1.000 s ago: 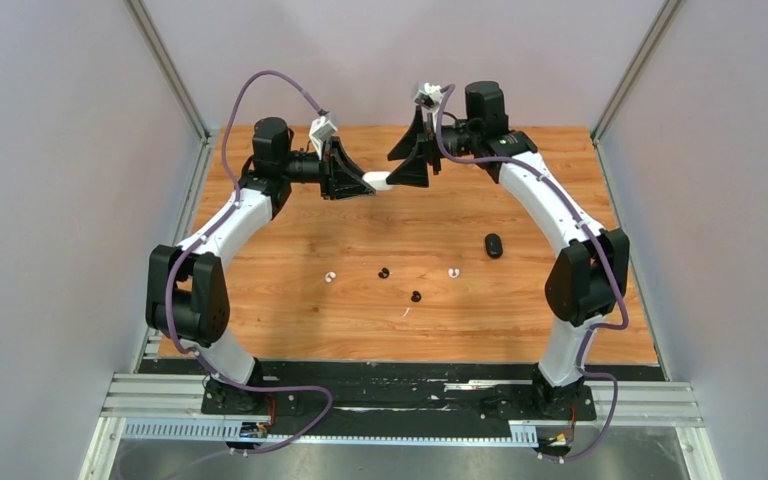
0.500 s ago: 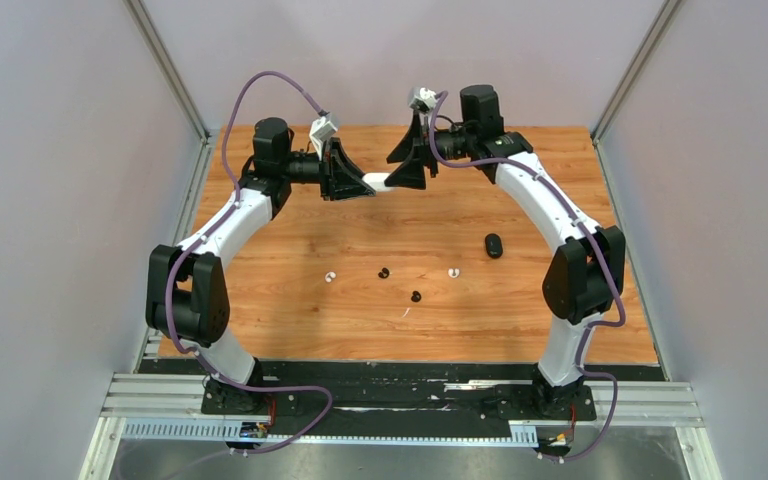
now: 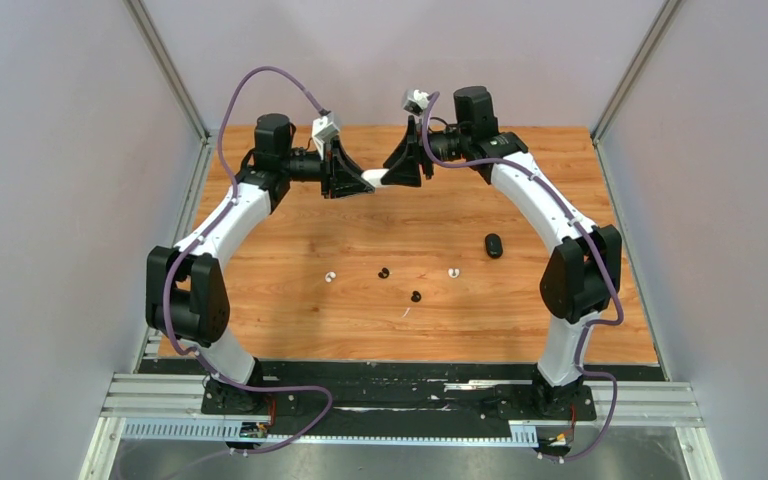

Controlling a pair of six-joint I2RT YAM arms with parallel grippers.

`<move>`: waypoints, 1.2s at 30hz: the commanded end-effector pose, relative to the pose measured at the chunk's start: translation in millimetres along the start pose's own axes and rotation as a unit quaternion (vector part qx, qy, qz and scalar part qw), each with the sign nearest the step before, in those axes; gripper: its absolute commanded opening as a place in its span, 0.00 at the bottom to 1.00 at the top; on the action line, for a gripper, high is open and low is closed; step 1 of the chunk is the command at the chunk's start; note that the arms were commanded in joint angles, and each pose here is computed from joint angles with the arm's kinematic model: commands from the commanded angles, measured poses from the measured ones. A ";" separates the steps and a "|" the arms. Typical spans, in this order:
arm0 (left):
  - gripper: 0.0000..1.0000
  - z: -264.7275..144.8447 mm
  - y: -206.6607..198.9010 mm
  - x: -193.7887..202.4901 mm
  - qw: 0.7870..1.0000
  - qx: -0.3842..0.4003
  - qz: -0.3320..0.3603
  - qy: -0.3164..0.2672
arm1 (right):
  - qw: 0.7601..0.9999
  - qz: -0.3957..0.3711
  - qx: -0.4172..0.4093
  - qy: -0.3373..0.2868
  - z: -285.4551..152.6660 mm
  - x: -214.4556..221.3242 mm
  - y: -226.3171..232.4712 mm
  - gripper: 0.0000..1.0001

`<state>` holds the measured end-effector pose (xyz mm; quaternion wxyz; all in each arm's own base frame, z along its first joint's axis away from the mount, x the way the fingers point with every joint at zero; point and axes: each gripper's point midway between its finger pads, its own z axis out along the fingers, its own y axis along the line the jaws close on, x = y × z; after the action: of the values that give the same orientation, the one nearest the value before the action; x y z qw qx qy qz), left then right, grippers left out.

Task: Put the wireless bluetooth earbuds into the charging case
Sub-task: Open the charging case to the charging case.

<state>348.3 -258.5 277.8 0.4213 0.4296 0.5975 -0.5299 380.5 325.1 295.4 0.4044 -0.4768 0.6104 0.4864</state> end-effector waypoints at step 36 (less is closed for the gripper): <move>0.00 6.9 -11.6 -10.6 0.999 0.024 0.025 0.003 | 0.998 -0.054 0.035 -0.013 -8.0 -16.4 -9.9 0.39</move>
<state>341.9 -259.3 265.5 0.4047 0.4397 0.6109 -0.5193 394.1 322.3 295.3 0.4243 -0.4671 0.6215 0.4642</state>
